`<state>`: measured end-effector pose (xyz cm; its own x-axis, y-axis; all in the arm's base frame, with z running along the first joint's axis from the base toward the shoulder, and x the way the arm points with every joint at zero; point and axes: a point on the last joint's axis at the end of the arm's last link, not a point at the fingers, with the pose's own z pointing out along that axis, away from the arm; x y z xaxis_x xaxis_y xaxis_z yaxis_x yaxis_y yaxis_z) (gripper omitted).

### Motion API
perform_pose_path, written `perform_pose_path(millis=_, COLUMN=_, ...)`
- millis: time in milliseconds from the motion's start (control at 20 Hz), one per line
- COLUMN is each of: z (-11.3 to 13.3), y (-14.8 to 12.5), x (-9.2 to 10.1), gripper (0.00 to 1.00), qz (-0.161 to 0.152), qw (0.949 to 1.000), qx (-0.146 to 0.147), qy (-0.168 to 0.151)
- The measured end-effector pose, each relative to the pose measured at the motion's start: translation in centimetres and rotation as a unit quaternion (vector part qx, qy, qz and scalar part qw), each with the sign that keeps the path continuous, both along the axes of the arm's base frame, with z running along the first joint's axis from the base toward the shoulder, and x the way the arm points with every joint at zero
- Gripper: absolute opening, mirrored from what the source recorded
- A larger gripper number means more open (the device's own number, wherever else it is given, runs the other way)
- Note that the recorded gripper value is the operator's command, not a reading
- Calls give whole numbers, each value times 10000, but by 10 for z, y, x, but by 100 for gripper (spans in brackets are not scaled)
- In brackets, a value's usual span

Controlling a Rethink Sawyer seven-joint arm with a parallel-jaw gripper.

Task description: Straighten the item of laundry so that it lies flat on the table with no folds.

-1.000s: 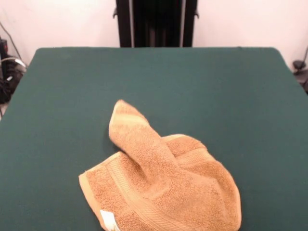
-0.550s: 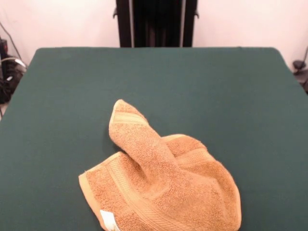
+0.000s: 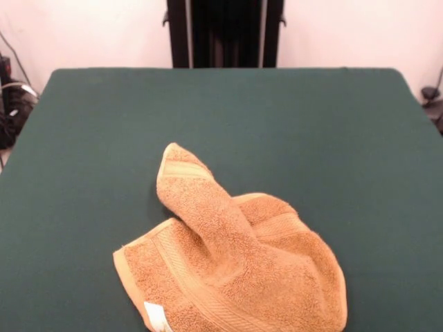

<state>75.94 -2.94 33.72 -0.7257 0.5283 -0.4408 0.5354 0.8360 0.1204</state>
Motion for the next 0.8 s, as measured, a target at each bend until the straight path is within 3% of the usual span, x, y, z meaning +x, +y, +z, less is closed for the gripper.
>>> perform_pose_path(millis=300, z=-42, y=-11, x=-1, gripper=100, qz=-66, qw=9996, qx=117, qy=258)
perform_pose_path(millis=800, z=-95, y=-55, x=10, gripper=100, qz=-294, qw=9988, qx=382, qy=106)
